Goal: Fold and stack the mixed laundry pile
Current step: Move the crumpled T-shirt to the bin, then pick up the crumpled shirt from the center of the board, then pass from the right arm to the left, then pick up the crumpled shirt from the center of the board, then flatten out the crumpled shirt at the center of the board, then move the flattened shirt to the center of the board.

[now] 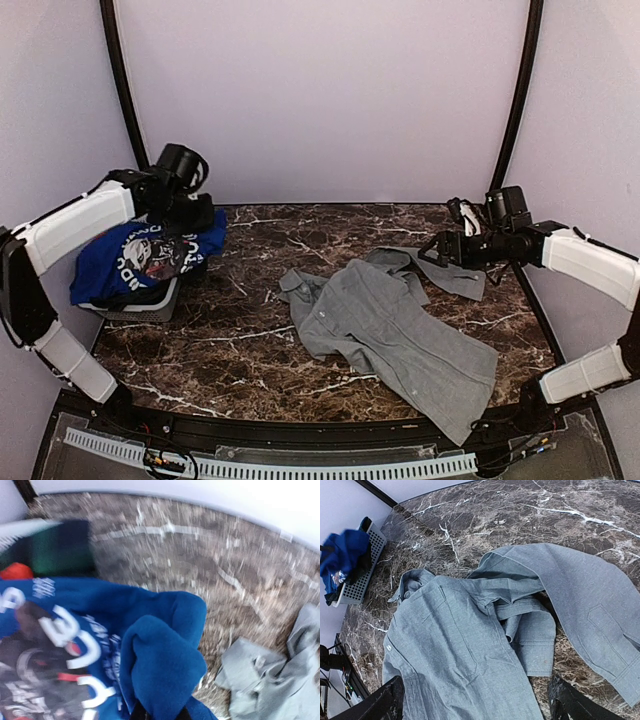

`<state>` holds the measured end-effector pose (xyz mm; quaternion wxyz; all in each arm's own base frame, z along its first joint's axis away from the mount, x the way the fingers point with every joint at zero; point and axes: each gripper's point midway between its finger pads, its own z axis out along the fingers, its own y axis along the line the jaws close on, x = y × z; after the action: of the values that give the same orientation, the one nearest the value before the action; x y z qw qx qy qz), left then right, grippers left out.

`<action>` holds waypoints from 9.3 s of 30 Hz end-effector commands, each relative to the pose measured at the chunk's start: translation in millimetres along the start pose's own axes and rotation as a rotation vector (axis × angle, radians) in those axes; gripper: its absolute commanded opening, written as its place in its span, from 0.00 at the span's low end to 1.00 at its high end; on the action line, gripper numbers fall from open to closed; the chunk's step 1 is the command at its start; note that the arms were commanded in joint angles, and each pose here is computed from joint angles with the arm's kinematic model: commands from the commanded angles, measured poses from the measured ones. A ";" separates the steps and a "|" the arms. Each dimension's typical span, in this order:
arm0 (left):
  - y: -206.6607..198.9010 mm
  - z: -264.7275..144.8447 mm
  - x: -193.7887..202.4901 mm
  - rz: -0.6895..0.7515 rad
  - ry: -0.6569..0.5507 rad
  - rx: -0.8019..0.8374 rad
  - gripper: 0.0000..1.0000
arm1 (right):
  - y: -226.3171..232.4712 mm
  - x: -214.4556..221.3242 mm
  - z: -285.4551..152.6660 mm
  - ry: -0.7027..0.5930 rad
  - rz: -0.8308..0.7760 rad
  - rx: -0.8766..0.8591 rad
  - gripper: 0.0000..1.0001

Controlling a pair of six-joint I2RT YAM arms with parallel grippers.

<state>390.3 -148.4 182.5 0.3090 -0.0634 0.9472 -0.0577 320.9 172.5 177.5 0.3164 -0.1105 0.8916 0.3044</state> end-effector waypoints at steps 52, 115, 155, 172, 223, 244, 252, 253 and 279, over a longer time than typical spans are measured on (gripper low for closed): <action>-238.8 38.4 -11.2 0.557 -0.119 0.647 0.96 | -43.0 -119.0 92.6 0.053 -0.120 0.239 0.00; -201.0 -140.3 -144.7 0.449 -0.555 0.822 0.00 | -114.5 -44.2 80.6 0.130 0.033 0.396 0.62; -169.8 -107.5 -125.7 0.352 -0.450 0.673 0.00 | -59.8 -56.9 51.3 0.091 -0.077 0.375 0.00; -126.9 -70.9 -259.7 0.133 -0.606 0.565 0.00 | -38.5 -267.8 -20.8 -0.366 -0.210 0.445 0.00; 44.9 -63.1 135.9 -0.171 0.170 0.223 0.66 | -29.5 38.0 -34.9 -0.061 0.117 0.223 0.76; -115.0 56.9 85.6 0.232 0.268 0.440 0.55 | -31.5 -16.7 95.9 0.142 -0.054 0.112 0.73; -96.0 94.7 173.0 0.242 0.467 0.324 0.35 | -48.1 32.2 139.7 0.315 -0.041 0.118 0.65; -94.5 92.5 181.9 0.240 0.484 0.309 0.34 | -46.4 39.6 140.3 0.329 -0.038 0.115 0.65; -91.2 -20.4 140.5 0.115 0.327 0.526 0.45 | 12.2 65.6 49.4 0.275 -0.016 0.050 0.62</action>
<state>215.6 -266.5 69.1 0.0704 0.1120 0.9626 -0.2365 248.4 221.2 66.0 0.1112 -0.1669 0.9435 0.2638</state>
